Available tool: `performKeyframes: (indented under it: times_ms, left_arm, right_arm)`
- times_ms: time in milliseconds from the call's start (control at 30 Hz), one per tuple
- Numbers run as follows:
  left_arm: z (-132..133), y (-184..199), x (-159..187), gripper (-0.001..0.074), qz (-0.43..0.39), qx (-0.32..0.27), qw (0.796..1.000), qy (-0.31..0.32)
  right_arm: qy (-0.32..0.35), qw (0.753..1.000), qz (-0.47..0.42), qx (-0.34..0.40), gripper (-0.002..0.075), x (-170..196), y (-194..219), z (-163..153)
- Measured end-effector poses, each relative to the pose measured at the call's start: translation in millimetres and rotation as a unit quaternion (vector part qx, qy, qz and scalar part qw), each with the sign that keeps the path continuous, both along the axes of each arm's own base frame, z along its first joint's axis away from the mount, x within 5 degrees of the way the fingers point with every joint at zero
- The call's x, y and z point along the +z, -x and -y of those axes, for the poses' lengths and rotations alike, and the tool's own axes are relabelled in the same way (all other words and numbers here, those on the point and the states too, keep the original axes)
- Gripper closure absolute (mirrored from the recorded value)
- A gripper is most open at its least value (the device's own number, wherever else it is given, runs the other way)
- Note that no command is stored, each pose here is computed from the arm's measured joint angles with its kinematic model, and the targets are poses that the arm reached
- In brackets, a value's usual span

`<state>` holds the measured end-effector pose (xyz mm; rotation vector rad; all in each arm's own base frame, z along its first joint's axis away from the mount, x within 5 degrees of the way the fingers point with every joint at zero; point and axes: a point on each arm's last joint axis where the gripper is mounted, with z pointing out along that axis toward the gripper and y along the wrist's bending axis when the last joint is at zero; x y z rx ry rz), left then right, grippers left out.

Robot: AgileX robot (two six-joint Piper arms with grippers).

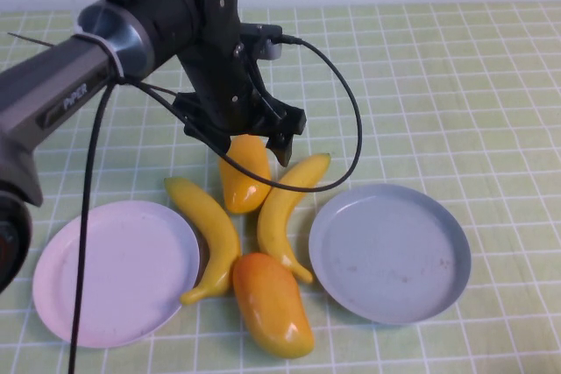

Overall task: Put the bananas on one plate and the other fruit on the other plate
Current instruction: Put one type of fruit in the left plate

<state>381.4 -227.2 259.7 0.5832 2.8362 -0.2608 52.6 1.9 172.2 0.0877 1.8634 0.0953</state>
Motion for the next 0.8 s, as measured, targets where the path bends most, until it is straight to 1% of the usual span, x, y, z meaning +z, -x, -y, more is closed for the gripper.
performKeyframes:
  times_ms: [167, 300, 433, 600, 800]
  left_arm:
    - [0.1, -12.2, -17.2, 0.0066, 0.017, 0.044, 0.999, -0.014]
    - [-0.8, -16.2, -23.5, 0.0066, 0.02, 0.067, 0.997, -0.023]
    - [0.9, -19.2, -32.1, 0.0066, 0.017, 0.072, 0.997, -0.023]
    - [0.5, -21.5, -48.7, 0.0066, 0.0, 0.071, 0.996, -0.045]
    - [2.0, -25.0, -62.3, 0.0066, -0.005, 0.072, 0.996, -0.051]
  right_arm:
    - [0.0, 1.0, 0.0, 0.0, 0.0743, 0.0, 0.0, 0.0]
    - [0.0, 1.0, 0.0, 0.0, 0.0743, 0.0, 0.0, 0.0]
    - [0.0, 1.0, 0.0, 0.0, 0.0743, 0.0, 0.0, 0.0]
    - [0.0, 1.0, 0.0, 0.0, 0.0743, 0.0, 0.0, 0.0]
    - [0.0, 1.0, 0.0, 0.0, 0.0743, 0.0, 0.0, 0.0]
